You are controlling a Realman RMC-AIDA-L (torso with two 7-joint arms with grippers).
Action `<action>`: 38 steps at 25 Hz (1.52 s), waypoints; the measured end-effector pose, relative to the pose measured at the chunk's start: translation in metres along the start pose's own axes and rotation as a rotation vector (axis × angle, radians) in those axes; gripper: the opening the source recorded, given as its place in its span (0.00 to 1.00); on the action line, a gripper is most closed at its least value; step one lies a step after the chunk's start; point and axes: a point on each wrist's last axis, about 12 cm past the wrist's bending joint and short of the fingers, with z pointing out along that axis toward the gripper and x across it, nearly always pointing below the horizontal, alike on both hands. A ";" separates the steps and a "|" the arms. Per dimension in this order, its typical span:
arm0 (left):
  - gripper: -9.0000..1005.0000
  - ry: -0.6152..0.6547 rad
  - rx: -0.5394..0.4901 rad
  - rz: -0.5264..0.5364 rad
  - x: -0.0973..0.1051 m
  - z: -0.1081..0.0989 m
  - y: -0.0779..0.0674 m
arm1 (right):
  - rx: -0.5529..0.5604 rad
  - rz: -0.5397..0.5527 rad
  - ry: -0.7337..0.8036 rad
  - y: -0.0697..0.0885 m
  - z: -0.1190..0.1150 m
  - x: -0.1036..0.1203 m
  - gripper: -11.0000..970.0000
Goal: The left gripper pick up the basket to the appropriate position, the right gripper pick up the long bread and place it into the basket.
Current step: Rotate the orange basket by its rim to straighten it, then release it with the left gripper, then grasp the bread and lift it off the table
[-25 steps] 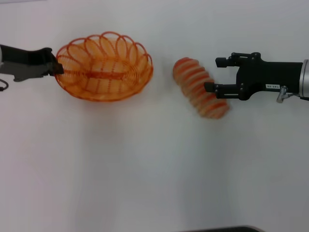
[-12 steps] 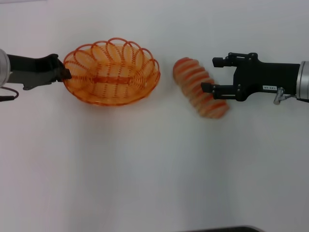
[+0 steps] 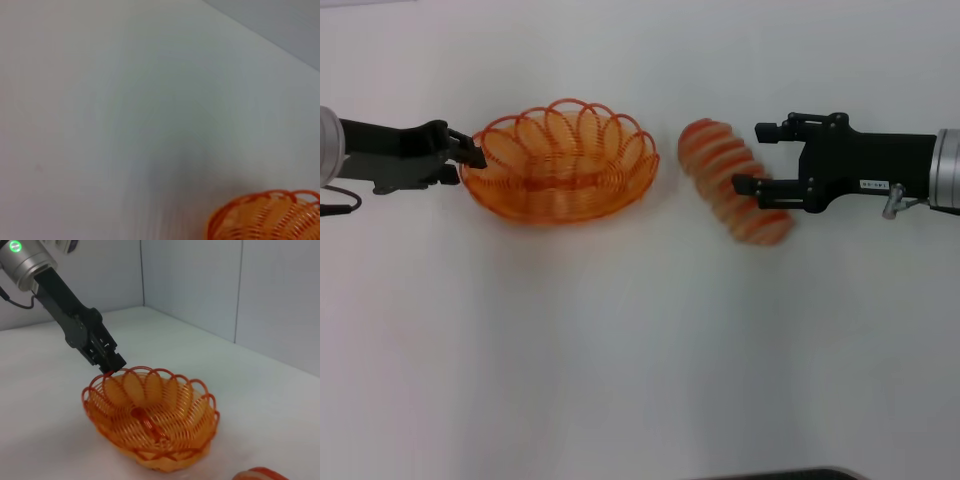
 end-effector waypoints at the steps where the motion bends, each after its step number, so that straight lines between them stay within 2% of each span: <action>1: 0.34 0.003 0.001 -0.001 0.000 -0.001 0.000 | -0.001 0.000 0.000 0.000 0.000 0.000 0.81; 2: 0.42 0.004 0.002 -0.001 0.000 -0.002 0.000 | -0.002 0.001 -0.001 0.000 0.001 0.000 0.81; 7: 0.50 -0.020 -0.006 0.001 -0.001 -0.010 0.005 | -0.006 0.006 -0.008 0.001 0.000 -0.001 0.81; 12: 0.59 -0.089 -0.010 0.011 -0.007 -0.029 0.013 | -0.012 0.026 -0.034 0.001 -0.004 -0.003 0.80; 16: 0.60 -0.159 0.061 0.077 -0.012 -0.041 0.013 | -0.009 0.059 -0.055 -0.001 -0.009 -0.005 0.80; 20: 0.60 -0.242 0.178 0.205 -0.017 -0.050 0.010 | -0.012 0.112 -0.058 -0.007 -0.015 -0.010 0.79; 23: 0.60 -0.254 0.189 0.308 -0.018 -0.054 0.011 | -0.039 0.159 -0.060 -0.011 -0.020 -0.016 0.78; 28: 0.59 -0.186 0.184 0.654 -0.015 -0.055 0.005 | -0.052 0.210 -0.066 -0.015 -0.030 -0.029 0.78; 29: 0.59 -0.187 0.184 0.691 -0.014 -0.055 0.005 | -0.053 0.216 -0.066 -0.016 -0.031 -0.031 0.77; 32: 0.59 -0.184 0.218 0.853 -0.007 -0.054 0.007 | -0.059 0.236 -0.062 -0.017 -0.034 -0.035 0.77; 38: 0.58 -0.166 0.353 1.077 0.014 -0.047 0.012 | -0.057 0.290 -0.033 -0.022 -0.041 -0.036 0.76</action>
